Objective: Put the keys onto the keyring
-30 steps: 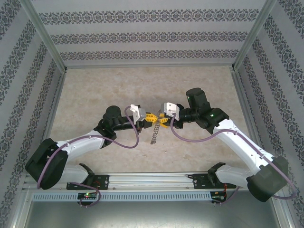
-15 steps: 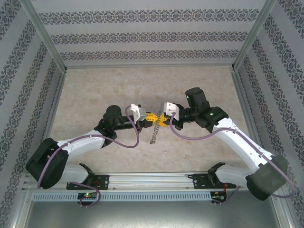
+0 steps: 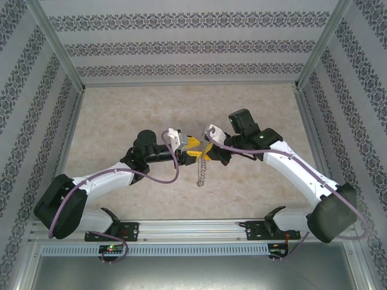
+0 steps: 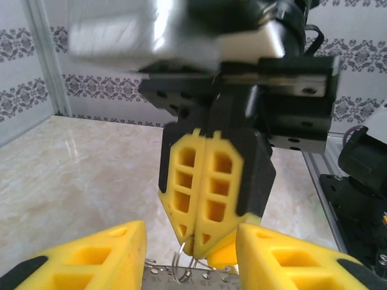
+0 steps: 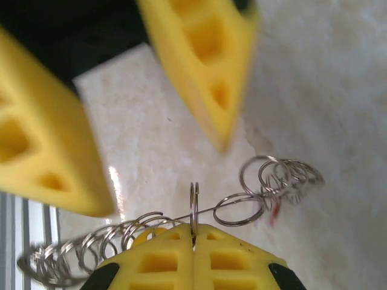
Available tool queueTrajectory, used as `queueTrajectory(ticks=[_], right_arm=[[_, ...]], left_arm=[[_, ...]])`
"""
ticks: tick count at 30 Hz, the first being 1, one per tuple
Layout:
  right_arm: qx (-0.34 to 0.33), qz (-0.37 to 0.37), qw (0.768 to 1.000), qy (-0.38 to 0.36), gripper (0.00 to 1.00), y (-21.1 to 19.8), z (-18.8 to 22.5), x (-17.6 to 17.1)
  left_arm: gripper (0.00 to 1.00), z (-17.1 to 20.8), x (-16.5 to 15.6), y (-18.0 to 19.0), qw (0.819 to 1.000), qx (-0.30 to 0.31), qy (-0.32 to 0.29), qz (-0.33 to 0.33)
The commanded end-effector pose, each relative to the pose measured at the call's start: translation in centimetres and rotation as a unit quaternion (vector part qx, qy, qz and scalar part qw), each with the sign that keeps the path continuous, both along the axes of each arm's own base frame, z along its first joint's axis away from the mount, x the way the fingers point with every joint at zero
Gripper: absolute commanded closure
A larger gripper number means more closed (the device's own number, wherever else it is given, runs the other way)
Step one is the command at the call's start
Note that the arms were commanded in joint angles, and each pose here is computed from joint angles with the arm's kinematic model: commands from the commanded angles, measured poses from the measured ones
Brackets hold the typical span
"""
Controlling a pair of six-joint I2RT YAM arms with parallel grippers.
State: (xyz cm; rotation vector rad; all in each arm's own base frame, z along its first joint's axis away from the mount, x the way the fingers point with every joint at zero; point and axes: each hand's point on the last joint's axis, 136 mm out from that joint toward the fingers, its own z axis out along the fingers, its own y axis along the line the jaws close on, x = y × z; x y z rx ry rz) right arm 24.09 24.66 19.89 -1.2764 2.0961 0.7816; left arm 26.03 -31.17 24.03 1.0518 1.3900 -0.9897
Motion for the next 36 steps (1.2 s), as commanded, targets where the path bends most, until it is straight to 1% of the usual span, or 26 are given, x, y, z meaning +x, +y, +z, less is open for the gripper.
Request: queueTrajectory(ticks=[1, 2, 4, 6, 7, 10, 11, 13, 16, 18, 20, 22, 25, 28, 30, 32, 36], right_arm=[[-0.020, -0.151, 0.983, 0.105, 1.00, -0.9, -0.9, 1.9], [-0.022, -0.168, 0.978, 0.124, 1.00, -0.9, -1.2, 2.1], [-0.019, -0.234, 0.958, 0.166, 1.00, -0.9, -1.4, 2.8], [-0.004, -0.288, 0.939, 0.190, 1.00, -1.0, -1.0, 3.6], [0.001, -0.323, 0.925, 0.201, 1.00, -1.4, -0.7, 4.0], [0.012, -0.395, 0.886, 0.242, 1.00, -2.0, 0.2, 4.5], [0.011, -0.410, 0.876, 0.254, 1.00, -2.2, 0.4, 4.5], [-0.013, -0.454, 0.847, 0.276, 1.00, -3.4, 0.6, 4.3], [-0.030, -0.490, 0.810, 0.321, 1.00, -4.2, 0.6, 3.8], [-0.020, -0.499, 0.791, 0.353, 1.00, -3.8, 0.5, 3.4], [0.006, -0.513, 0.770, 0.380, 1.00, -3.2, 0.6, 3.3], [0.033, -0.528, 0.742, 0.412, 1.00, -2.8, 0.2, 3.4], [0.057, -0.548, 0.715, 0.430, 1.00, -2.8, -0.2, 3.8], [0.068, -0.554, 0.704, 0.440, 1.00, -2.6, -0.3, 3.9], [0.071, -0.553, 0.704, 0.441, 1.00, -2.5, -0.5, 4.0], [0.066, -0.554, 0.703, 0.441, 1.00, -2.6, -0.7, 4.0], [0.069, -0.556, 0.702, 0.440, 1.00, -2.4, -1.1, 4.1]], left_arm=[[0.55, 0.5, 1.5, 1.2, 0.999, -0.002, 0.033, 0.025], [0.54, 0.6, 1.6, 1.5, 0.999, -0.002, 0.036, 0.024], [0.53, 0.8, 1.8, 2.1, 0.998, 0.004, 0.045, 0.031], [0.53, 0.8, 2.0, 2.5, 0.998, 0.013, 0.053, 0.040], [0.53, 0.8, 2.2, 2.7, 0.997, 0.017, 0.057, 0.046], [0.53, 0.7, 2.1, 2.8, 0.996, 0.028, 0.066, 0.050], [0.53, 0.6, 2.1, 2.8, 0.996, 0.030, 0.068, 0.050], [0.52, 0.4, 1.9, 2.9, 0.996, 0.040, 0.066, 0.046], [0.52, 0.3, 1.6, 2.7, 0.996, 0.058, 0.060, 0.036], [0.52, 0.0, 1.5, 2.2, 0.995, 0.077, 0.060, 0.030], [0.53, 0.0, 1.4, 1.3, 0.995, 0.082, 0.062, 0.022], [0.53, 0.1, 1.4, 0.4, 0.996, 0.066, 0.065, 0.021], [0.52, 0.2, 1.9, -0.7, 0.995, 0.029, 0.095, 0.032], [0.51, -0.8, 2.1, -2.1, 0.990, 0.014, 0.135, 0.042], [0.51, -1.0, 2.1, -2.8, 0.987, 0.001, 0.157, 0.043], [0.51, -1.6, 2.5, -3.1, 0.981, 0.000, 0.185, 0.058], [0.56, -3.0, 3.0, -2.9, 0.968, -0.001, 0.238, 0.084]])
